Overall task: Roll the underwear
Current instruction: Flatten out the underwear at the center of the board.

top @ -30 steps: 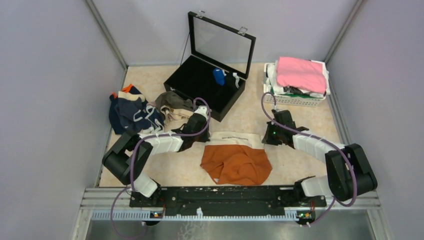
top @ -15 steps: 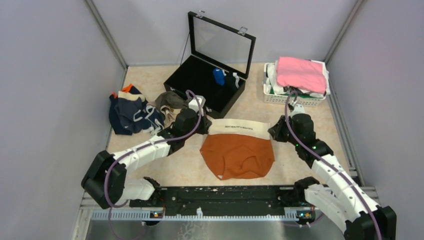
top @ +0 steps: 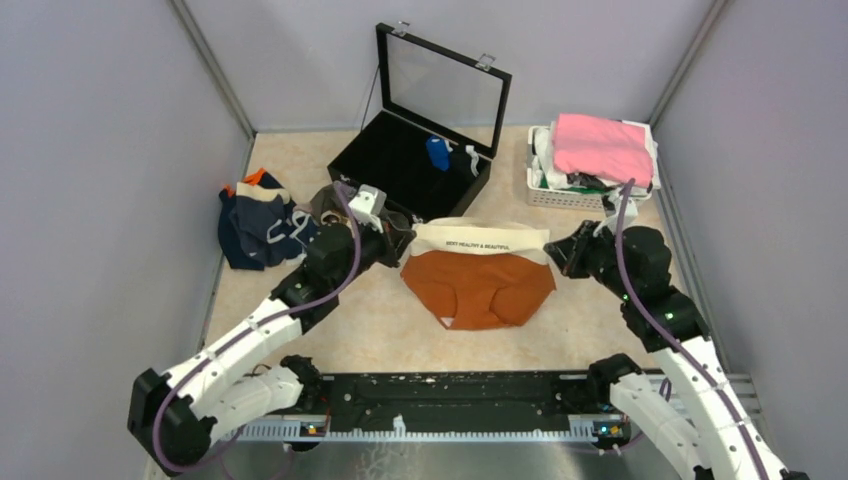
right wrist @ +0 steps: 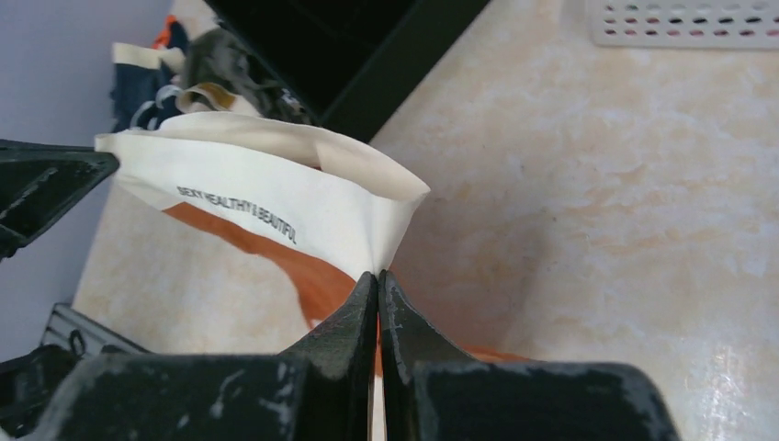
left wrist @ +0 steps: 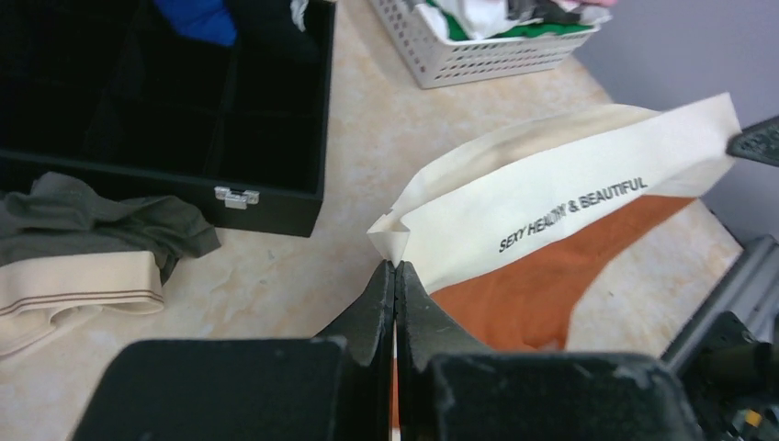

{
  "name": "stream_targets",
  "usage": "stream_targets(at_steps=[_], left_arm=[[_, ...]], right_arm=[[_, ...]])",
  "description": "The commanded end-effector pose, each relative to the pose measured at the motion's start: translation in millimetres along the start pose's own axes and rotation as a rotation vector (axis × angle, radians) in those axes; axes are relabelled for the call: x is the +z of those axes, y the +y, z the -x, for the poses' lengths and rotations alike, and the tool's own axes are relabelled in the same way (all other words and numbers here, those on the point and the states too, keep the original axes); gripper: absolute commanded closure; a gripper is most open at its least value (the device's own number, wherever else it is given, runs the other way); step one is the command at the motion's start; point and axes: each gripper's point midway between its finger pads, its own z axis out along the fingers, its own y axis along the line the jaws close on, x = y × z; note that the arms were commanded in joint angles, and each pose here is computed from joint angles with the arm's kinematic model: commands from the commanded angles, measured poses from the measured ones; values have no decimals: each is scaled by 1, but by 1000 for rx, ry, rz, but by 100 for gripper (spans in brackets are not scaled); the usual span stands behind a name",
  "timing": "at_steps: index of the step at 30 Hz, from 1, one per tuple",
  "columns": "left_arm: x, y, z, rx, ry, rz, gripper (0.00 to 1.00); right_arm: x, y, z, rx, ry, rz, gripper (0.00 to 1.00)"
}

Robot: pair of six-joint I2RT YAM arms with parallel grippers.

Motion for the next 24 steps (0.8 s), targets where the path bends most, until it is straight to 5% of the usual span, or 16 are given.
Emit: stream_targets(at_steps=[1, 13, 17, 24], left_arm=[[-33, -36, 31, 48, -68, -175, 100], [-121, -48, 59, 57, -180, -215, 100], [-102, -33, 58, 54, -175, -129, 100], [15, -2, -2, 54, -42, -45, 100]], right_arm=[[-36, 36, 12, 4, 0, 147, 100], [-108, 99, -7, 129, 152, 446, 100], [-80, 60, -21, 186, 161, 233, 100], [1, -56, -70, 281, 60, -234, 100]])
